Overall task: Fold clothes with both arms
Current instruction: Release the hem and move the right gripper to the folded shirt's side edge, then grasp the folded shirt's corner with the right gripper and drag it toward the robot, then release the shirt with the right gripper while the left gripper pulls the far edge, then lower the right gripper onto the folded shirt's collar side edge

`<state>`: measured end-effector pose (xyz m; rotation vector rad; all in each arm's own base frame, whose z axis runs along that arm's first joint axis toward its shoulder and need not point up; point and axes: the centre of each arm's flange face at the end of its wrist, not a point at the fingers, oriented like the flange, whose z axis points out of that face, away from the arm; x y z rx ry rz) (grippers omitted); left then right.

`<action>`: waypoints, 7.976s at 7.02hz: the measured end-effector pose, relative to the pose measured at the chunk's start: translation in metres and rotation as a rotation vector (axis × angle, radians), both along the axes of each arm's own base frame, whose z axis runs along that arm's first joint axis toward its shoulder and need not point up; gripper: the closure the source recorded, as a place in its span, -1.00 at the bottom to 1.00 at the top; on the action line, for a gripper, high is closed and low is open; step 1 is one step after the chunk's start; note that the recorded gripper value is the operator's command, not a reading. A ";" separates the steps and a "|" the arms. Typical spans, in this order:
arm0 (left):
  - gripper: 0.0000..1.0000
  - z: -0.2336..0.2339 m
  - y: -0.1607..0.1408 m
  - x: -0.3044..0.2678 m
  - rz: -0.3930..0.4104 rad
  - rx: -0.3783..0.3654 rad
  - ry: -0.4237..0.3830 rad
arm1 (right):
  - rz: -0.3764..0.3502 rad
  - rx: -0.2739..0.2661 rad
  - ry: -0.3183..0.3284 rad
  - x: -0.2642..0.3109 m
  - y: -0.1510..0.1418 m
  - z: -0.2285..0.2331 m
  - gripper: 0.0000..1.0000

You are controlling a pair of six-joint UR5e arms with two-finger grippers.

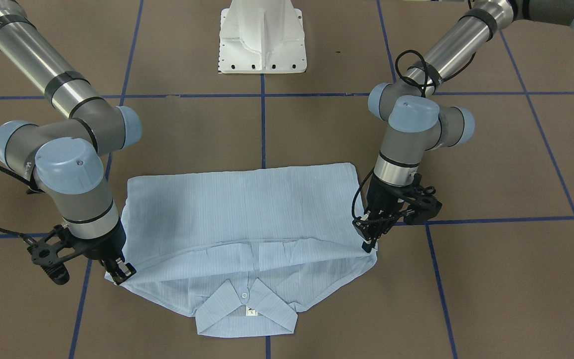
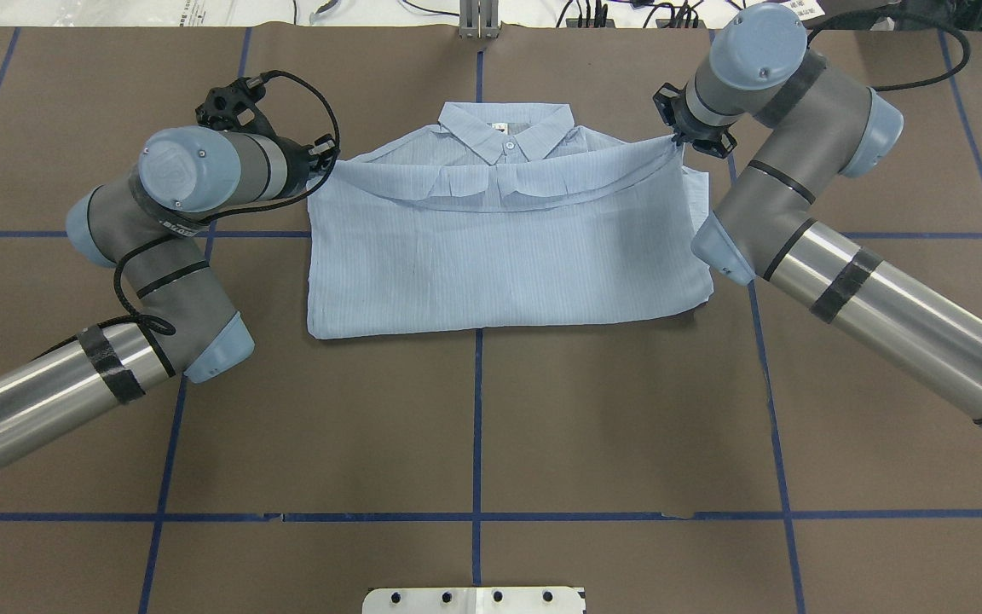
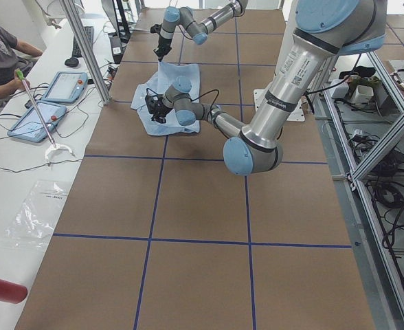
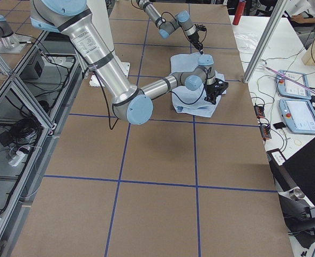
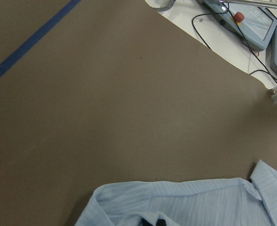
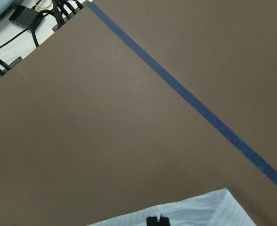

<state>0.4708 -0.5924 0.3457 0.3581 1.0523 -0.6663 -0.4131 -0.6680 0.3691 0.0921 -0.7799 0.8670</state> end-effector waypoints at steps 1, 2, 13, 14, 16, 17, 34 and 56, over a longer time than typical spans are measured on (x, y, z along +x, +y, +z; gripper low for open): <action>0.15 0.010 -0.004 0.004 0.004 0.005 -0.009 | 0.008 0.008 0.009 -0.005 -0.007 0.008 0.11; 0.00 0.017 -0.007 0.007 0.007 0.010 -0.016 | 0.011 0.011 0.015 -0.009 -0.009 0.013 -0.97; -0.23 0.015 -0.015 -0.007 0.013 0.057 -0.030 | -0.085 0.064 -0.124 -0.003 0.163 0.036 1.00; -0.23 0.015 -0.015 -0.007 0.013 0.056 -0.029 | -0.094 0.061 -0.130 -0.002 0.166 0.035 1.00; -0.24 0.013 -0.014 -0.005 0.011 0.054 -0.024 | -0.119 0.049 -0.136 0.013 0.183 0.044 1.00; -0.24 0.010 -0.015 -0.005 0.010 0.055 -0.019 | -0.146 0.044 -0.154 0.027 0.206 0.044 1.00; -0.67 -0.059 0.185 0.027 0.230 -0.169 0.243 | -0.389 -0.162 -0.425 0.112 0.312 -0.008 -1.00; -1.00 -0.049 -0.065 0.005 0.068 0.148 -0.024 | -0.394 -0.022 -0.414 0.020 0.272 -0.052 -1.00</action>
